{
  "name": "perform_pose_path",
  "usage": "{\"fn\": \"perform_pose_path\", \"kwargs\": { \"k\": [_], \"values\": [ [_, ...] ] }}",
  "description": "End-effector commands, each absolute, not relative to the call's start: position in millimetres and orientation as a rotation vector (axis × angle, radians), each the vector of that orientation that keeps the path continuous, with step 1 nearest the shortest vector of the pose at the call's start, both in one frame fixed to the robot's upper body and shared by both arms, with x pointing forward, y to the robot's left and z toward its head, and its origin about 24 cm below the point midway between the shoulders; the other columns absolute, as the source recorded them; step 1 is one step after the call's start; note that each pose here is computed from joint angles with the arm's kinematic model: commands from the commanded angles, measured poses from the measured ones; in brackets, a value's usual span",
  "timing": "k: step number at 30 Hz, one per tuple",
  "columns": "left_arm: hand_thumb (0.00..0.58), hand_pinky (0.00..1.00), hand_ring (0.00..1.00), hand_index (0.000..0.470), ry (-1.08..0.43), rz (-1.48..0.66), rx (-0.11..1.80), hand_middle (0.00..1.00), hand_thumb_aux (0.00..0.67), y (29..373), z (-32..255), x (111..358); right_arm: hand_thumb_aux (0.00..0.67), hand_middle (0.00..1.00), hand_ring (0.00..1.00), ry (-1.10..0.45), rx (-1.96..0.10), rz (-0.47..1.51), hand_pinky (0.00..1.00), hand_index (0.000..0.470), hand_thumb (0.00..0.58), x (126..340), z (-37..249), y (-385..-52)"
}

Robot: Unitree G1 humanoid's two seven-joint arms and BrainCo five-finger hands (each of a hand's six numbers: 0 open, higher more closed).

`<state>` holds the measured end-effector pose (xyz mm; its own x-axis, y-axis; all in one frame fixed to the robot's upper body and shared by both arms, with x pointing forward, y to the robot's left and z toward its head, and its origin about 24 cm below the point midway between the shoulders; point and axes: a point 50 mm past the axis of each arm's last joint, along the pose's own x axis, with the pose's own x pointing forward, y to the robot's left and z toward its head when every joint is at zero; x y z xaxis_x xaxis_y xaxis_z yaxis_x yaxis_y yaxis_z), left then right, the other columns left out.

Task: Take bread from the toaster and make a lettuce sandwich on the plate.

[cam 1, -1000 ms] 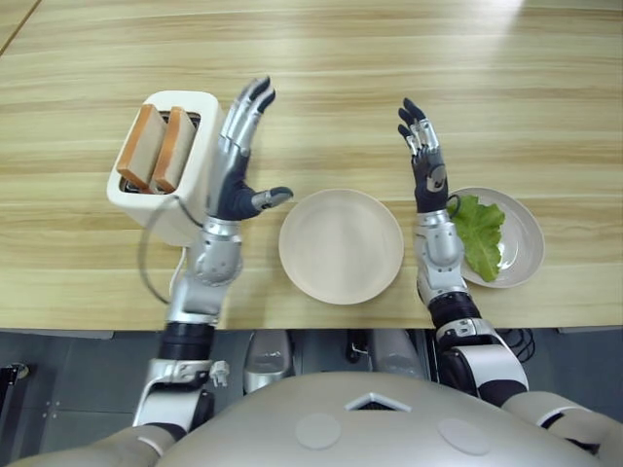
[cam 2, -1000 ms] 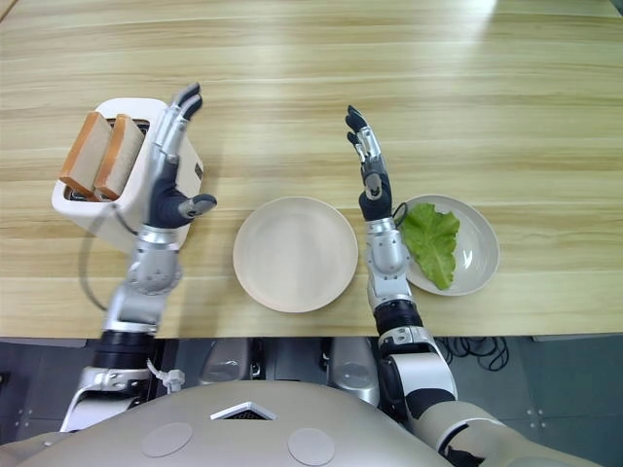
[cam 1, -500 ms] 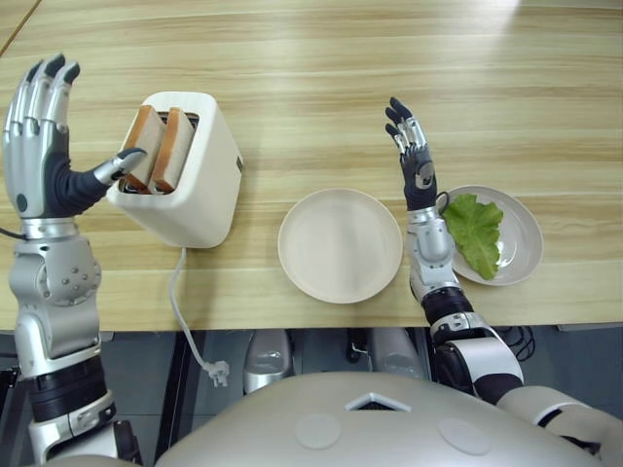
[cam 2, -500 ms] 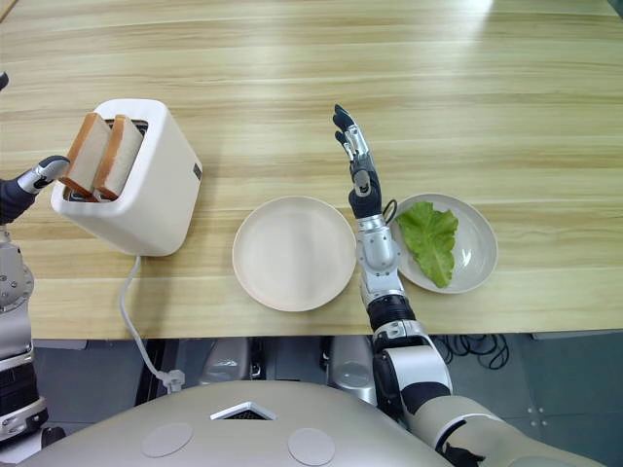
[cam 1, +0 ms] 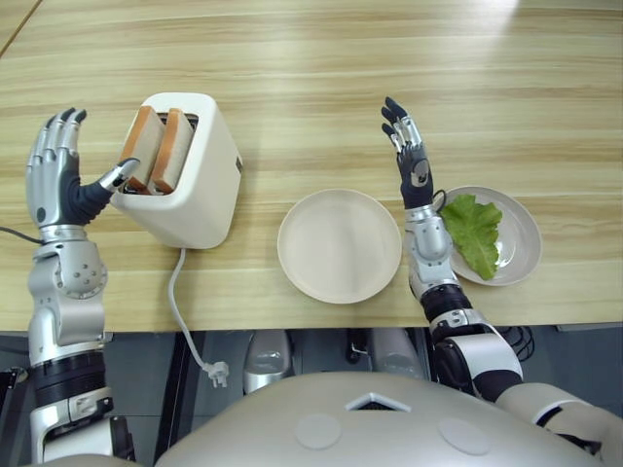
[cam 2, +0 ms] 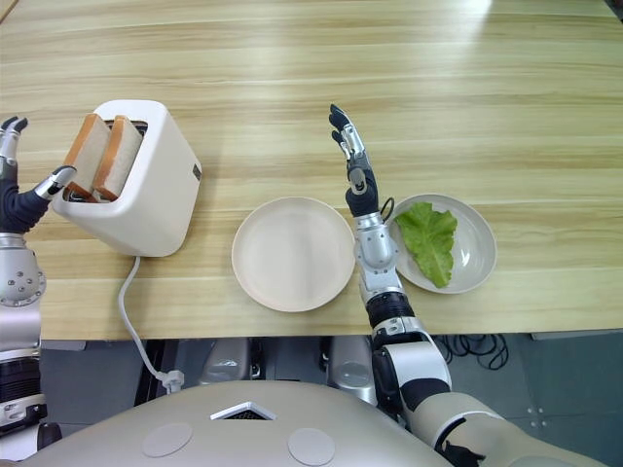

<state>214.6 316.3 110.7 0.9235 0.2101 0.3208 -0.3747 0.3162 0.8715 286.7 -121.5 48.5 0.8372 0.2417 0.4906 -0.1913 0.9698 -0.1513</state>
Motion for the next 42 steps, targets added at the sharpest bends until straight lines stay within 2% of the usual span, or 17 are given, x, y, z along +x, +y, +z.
{"fn": "perform_pose_path", "kwargs": {
  "k": [1,3,4,5,6,7,8,11,27,28,29,31,32,33,34,42],
  "values": [
    [0.000,0.00,0.00,0.000,-0.141,0.348,1.173,0.00,0.000,311,104,218,0.000,0.00,0.00,-0.530,-0.102,0.237,0.00,0.000,0.000,288,48,-119],
    [0.190,0.00,0.00,0.083,-0.137,0.344,1.166,0.00,0.121,311,103,219,0.000,0.00,0.00,-0.530,-0.104,0.235,0.00,0.000,0.000,288,48,-120],
    [0.422,0.00,0.00,0.220,-0.137,0.344,1.166,0.00,0.321,311,103,219,0.000,0.00,0.00,-0.530,-0.104,0.234,0.00,0.000,0.000,288,48,-120],
    [0.559,0.00,0.00,0.372,-0.139,0.343,1.162,0.00,0.541,311,103,219,0.000,0.00,0.00,-0.530,-0.106,0.233,0.00,0.000,0.000,288,48,-120],
    [0.577,0.00,0.00,0.426,-0.141,0.345,1.161,0.00,0.620,311,103,219,0.000,0.00,0.00,-0.530,-0.107,0.232,0.00,0.000,0.000,288,48,-120],
    [0.580,0.00,0.00,0.455,-0.142,0.352,1.164,0.00,0.662,311,104,218,0.000,0.00,0.00,-0.531,-0.108,0.233,0.00,0.000,0.000,288,48,-120],
    [0.580,0.00,0.00,0.455,-0.142,0.356,1.166,0.00,0.662,312,105,218,0.000,0.00,0.00,-0.532,-0.109,0.234,0.00,0.000,0.000,288,48,-121],
    [0.570,0.00,0.00,0.400,-0.139,0.356,1.165,0.00,0.583,313,105,218,0.000,0.00,0.00,-0.534,-0.114,0.234,0.00,0.000,0.000,287,48,-121],
    [0.554,0.00,0.00,0.363,-0.123,0.306,1.124,0.00,0.528,300,88,221,0.000,0.00,0.00,-0.553,-0.133,0.243,0.00,0.000,0.000,287,50,-121],
    [0.559,0.00,0.00,0.373,-0.124,0.301,1.117,0.00,0.544,299,88,221,0.000,0.00,0.00,-0.553,-0.134,0.243,0.00,0.000,0.000,287,50,-121],
    [0.580,0.00,0.00,0.460,-0.124,0.298,1.112,0.00,0.670,298,87,222,0.000,0.00,0.00,-0.553,-0.135,0.243,0.00,0.000,0.000,287,49,-121],
    [0.580,0.00,0.00,0.460,-0.144,0.299,1.097,0.00,0.670,296,90,222,0.000,0.00,0.00,-0.553,-0.138,0.243,0.00,0.000,0.000,287,49,-121],
    [0.580,0.68,0.68,0.460,-0.157,0.301,1.095,0.68,0.670,295,93,222,0.000,0.00,0.00,-0.554,-0.139,0.244,0.00,0.000,0.000,286,49,-121],
    [0.580,0.68,0.68,0.460,-0.177,0.303,1.112,0.68,0.670,294,98,221,0.000,0.00,0.00,-0.554,-0.140,0.244,0.00,0.000,0.000,286,49,-121],
    [0.580,1.00,1.00,0.460,-0.198,0.309,1.125,1.00,0.670,293,102,221,0.000,0.00,0.00,-0.554,-0.142,0.244,0.00,0.000,0.000,286,49,-121],
    [0.580,1.00,1.00,0.460,-0.420,0.409,1.123,1.00,0.670,282,149,223,0.000,0.00,0.00,-0.554,-0.154,0.241,0.00,0.000,0.000,286,49,-122]
  ]
}}
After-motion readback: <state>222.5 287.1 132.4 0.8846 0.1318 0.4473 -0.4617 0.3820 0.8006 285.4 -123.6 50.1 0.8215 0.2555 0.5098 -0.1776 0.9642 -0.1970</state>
